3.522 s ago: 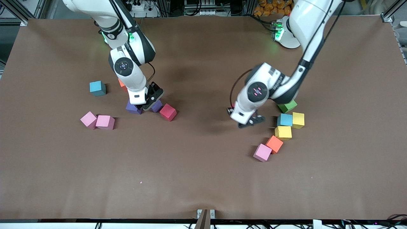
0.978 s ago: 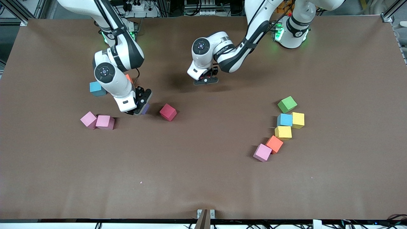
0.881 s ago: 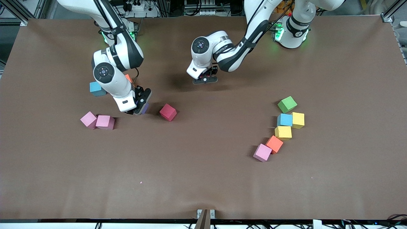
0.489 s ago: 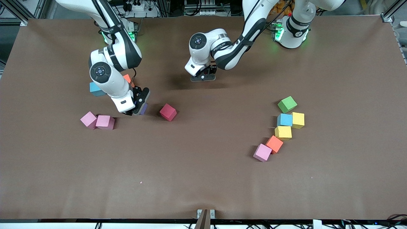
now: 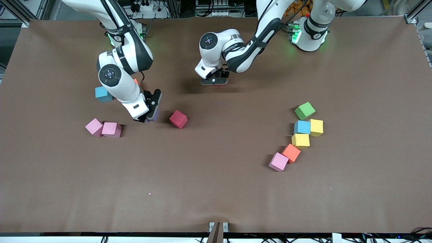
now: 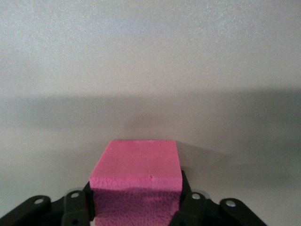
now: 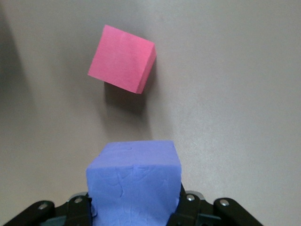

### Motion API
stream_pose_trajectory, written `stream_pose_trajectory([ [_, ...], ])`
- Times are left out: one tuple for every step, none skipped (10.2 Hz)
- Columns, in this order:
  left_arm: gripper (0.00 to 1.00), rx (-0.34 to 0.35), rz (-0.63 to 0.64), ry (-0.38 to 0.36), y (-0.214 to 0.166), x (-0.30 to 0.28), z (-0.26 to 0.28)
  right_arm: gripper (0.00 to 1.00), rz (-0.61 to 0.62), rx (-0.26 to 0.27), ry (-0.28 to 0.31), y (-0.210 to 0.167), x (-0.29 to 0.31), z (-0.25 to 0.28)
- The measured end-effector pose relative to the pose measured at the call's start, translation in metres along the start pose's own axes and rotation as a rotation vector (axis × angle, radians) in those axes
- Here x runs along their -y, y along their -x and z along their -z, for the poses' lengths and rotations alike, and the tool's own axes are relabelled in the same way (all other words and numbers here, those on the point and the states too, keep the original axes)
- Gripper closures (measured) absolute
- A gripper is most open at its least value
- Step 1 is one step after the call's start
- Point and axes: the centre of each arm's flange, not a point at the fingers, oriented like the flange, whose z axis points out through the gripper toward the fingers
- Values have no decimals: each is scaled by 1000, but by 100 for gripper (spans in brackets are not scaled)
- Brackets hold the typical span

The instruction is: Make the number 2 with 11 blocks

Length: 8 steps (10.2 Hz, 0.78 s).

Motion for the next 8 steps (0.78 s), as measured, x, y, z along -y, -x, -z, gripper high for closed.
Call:
stream_pose_trajectory([
  [14,-1,26,2,0,0,1,43,33,2,-1,-10,7,-2],
  [1,-7,48,8,0,-1,5,43,61,5,-2,-23,15,-4],
  [0,-16,54,15,0,-1,13,43,83,9,-5,-34,21,-8],
  [0,-26,56,21,-1,-2,22,43,102,12,-6,-42,26,-10],
  [0,-37,57,26,-2,-1,33,43,121,15,-7,-50,32,-12],
  [0,-49,62,29,-4,1,45,43,140,16,-8,-57,39,-13],
  [0,-62,74,33,-8,5,59,43,156,16,-7,-64,44,-14],
  [0,-76,99,35,-18,12,75,43,170,16,-5,-69,49,-16],
])
